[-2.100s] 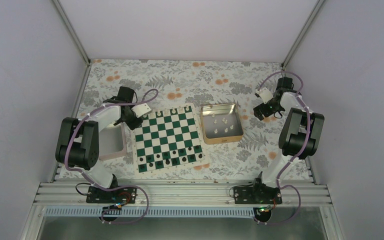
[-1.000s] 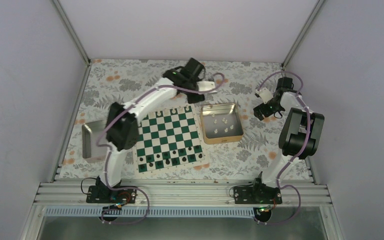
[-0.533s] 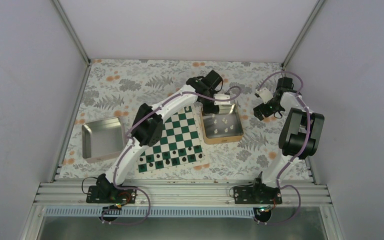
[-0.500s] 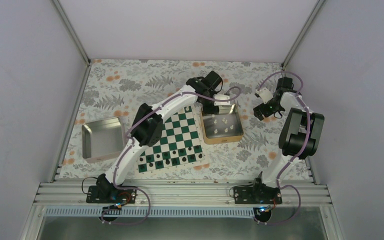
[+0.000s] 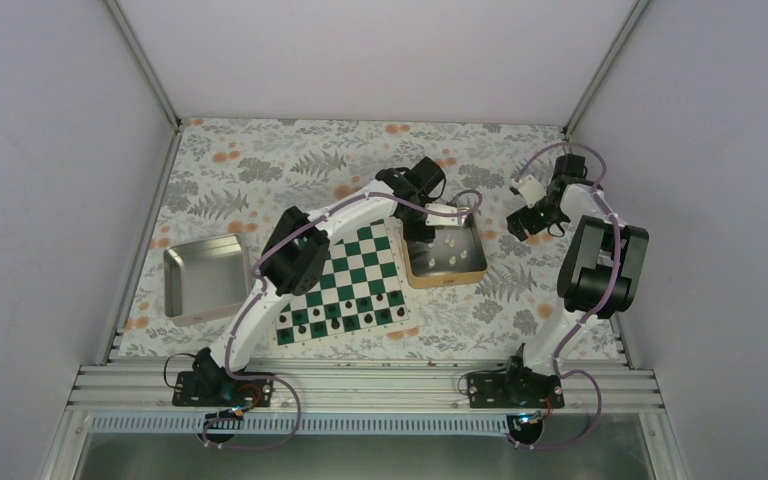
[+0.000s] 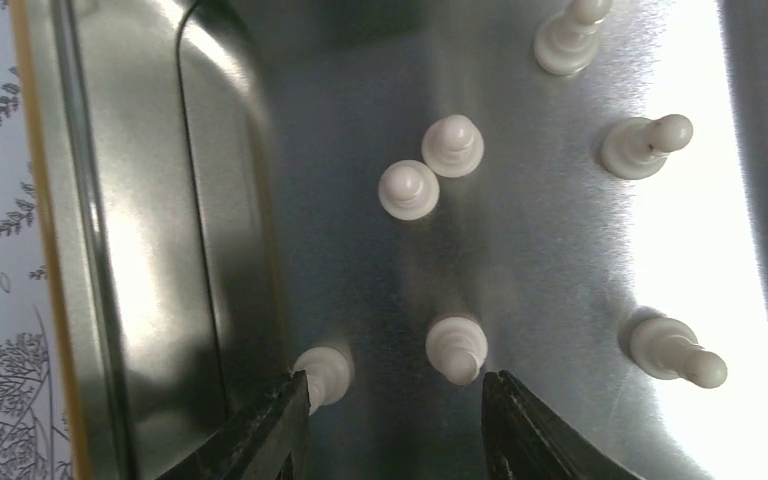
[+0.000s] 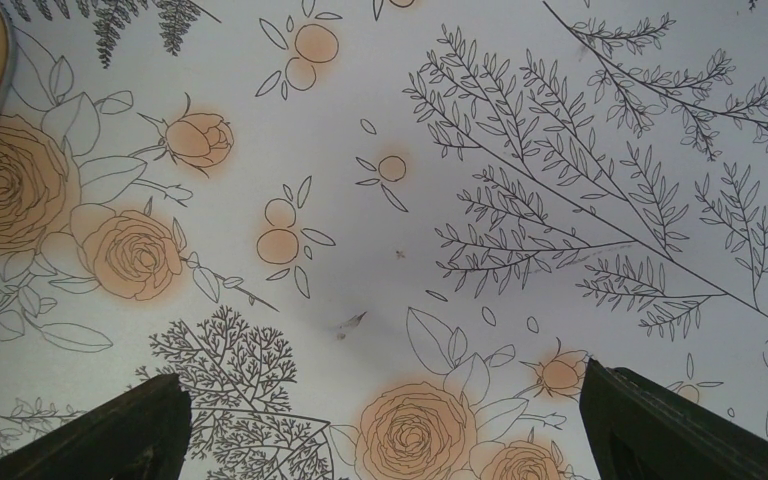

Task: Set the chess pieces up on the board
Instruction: Pick up the chess piece from the storage box.

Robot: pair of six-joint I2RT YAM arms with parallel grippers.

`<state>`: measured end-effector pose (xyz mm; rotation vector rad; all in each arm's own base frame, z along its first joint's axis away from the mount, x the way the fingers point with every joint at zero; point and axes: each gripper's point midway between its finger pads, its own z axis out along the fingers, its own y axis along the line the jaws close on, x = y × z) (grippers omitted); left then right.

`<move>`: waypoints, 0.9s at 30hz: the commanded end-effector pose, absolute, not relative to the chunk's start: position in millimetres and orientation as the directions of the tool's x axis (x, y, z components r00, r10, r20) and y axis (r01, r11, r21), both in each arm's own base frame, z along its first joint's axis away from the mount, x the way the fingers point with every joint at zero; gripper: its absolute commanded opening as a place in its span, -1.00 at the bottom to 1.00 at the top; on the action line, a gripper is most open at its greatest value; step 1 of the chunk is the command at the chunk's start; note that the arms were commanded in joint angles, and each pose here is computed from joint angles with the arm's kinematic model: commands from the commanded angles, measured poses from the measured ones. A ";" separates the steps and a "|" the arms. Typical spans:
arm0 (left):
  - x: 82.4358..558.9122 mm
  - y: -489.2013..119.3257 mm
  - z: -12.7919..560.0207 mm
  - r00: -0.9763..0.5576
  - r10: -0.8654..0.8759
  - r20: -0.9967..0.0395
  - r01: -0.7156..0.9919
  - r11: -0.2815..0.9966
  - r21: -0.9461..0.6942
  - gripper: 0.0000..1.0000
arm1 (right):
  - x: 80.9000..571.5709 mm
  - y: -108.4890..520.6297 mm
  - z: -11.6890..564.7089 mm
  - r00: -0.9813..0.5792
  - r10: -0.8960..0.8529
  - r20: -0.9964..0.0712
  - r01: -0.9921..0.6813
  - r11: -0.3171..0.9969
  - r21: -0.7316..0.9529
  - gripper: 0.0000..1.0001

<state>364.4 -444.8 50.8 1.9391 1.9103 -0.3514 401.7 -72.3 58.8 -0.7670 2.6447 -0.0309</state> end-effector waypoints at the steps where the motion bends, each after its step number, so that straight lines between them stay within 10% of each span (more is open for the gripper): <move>1: 372.7 -446.7 64.6 0.048 0.885 -0.464 0.989 0.023 0.147 -0.12 | 401.6 -74.0 55.5 -0.775 -0.517 -0.363 -0.513 0.850 -0.116 1.00; 27: 380.5 -446.4 81.8 0.080 0.877 -0.474 0.983 0.010 0.185 -0.12 | 400.7 -75.1 45.7 -0.781 -0.522 -0.343 -0.520 0.848 -0.105 1.00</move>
